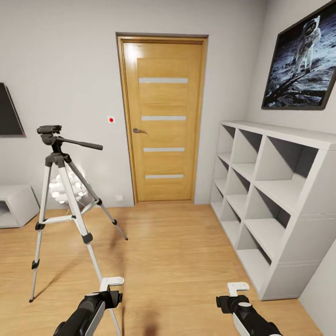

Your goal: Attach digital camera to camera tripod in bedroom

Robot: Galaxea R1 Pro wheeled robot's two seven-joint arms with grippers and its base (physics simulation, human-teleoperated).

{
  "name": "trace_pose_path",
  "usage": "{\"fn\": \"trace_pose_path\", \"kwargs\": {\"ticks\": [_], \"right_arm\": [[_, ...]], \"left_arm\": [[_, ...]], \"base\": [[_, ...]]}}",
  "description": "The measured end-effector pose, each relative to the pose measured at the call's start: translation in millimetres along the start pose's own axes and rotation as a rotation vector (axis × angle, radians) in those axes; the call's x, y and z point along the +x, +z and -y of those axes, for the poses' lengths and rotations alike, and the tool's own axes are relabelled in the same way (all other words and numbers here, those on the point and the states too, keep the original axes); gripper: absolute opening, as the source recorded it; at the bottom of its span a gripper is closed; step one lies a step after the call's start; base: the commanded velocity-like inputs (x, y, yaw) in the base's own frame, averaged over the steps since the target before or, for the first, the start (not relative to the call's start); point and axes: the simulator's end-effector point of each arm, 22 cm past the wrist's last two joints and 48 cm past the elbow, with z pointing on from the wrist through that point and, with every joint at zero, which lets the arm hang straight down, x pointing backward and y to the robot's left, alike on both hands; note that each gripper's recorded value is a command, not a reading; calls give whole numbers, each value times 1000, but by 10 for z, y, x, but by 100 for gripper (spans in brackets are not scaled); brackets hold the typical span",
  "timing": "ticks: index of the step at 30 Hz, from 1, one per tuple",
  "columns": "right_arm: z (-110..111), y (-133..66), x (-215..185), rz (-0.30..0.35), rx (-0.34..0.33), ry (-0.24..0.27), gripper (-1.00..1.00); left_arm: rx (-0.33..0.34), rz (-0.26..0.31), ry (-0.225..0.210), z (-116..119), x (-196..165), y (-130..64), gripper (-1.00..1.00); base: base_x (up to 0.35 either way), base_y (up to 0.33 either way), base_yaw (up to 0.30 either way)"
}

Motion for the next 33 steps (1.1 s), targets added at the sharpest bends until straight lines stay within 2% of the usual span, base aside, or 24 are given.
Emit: {"fn": "trace_pose_path", "kwargs": {"ticks": [33], "right_arm": [[-68,440,438,3,1,-1,100]], "left_arm": [[3,-10,-1,13,458,486,100]], "base": [[0,0,0]]}}
